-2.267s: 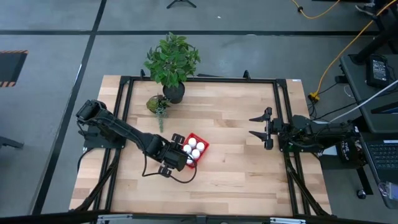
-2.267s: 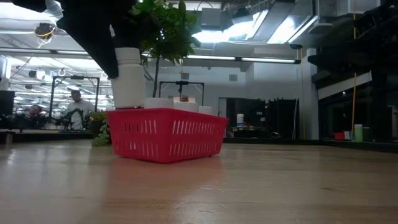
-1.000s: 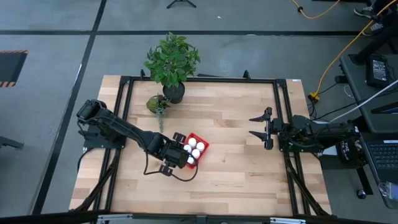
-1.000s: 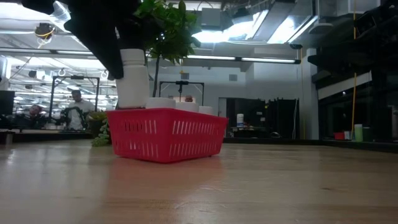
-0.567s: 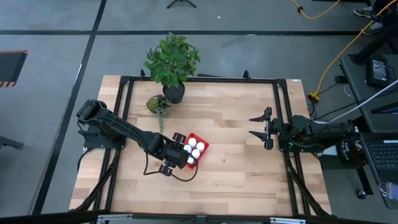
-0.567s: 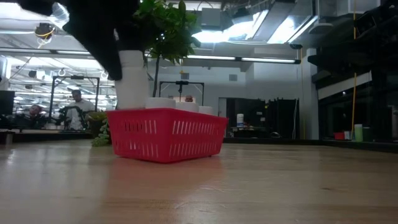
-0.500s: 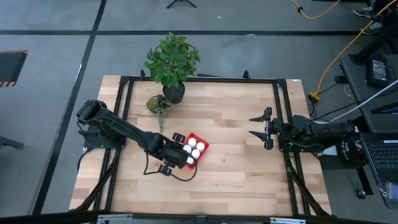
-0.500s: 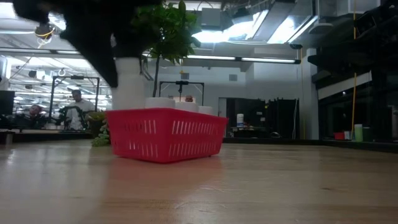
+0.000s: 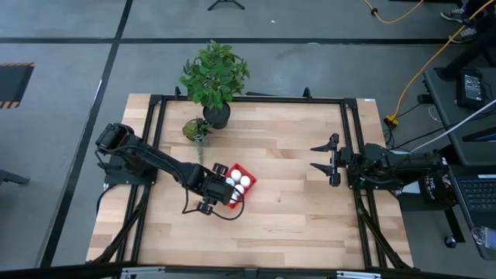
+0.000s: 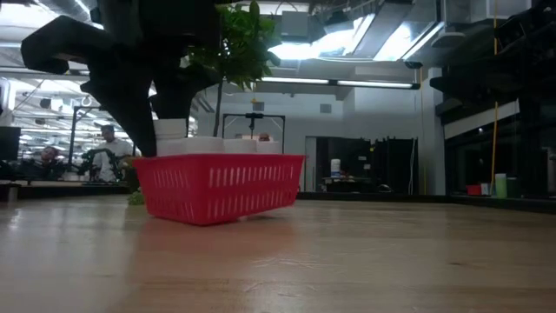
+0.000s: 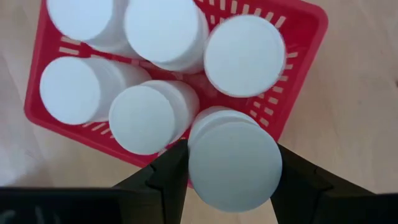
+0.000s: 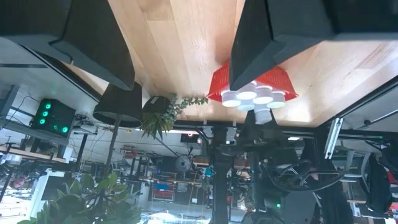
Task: Pick and place pill bottles into a basket
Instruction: Put the white medicine bottle into the red bin, then return to Home Position
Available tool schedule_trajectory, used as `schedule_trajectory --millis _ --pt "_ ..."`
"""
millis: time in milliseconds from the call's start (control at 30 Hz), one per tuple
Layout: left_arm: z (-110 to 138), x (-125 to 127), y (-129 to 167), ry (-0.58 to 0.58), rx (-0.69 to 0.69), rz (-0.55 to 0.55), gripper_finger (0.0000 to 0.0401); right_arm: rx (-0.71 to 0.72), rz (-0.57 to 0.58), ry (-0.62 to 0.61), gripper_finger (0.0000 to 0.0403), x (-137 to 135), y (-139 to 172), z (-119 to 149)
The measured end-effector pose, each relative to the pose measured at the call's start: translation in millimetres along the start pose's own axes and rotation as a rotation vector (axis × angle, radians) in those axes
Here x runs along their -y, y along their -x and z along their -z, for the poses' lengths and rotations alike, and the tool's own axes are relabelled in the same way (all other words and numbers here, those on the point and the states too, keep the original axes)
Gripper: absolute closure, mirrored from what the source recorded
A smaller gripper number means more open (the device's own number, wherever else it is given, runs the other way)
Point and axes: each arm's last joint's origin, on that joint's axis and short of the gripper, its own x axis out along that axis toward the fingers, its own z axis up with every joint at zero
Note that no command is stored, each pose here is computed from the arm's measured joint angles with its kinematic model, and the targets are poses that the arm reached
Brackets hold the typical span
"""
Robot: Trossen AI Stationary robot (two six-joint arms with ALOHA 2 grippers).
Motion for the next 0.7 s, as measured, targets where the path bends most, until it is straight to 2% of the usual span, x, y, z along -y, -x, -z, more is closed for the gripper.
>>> schedule_trajectory --millis 67,300,700 --pt "0.0 0.0 0.0 -0.007 0.000 -0.001 0.0226 0.000 0.000 0.000 0.0139 0.0 0.0 0.0" --pt "0.0 0.9 0.2 -0.027 0.000 -0.004 0.0153 0.000 0.000 0.000 0.0139 0.0 0.0 0.0" --pt "1.5 0.9 0.7 -0.031 -0.013 -0.003 0.0146 0.000 0.000 0.000 0.0139 0.0 0.0 0.0"
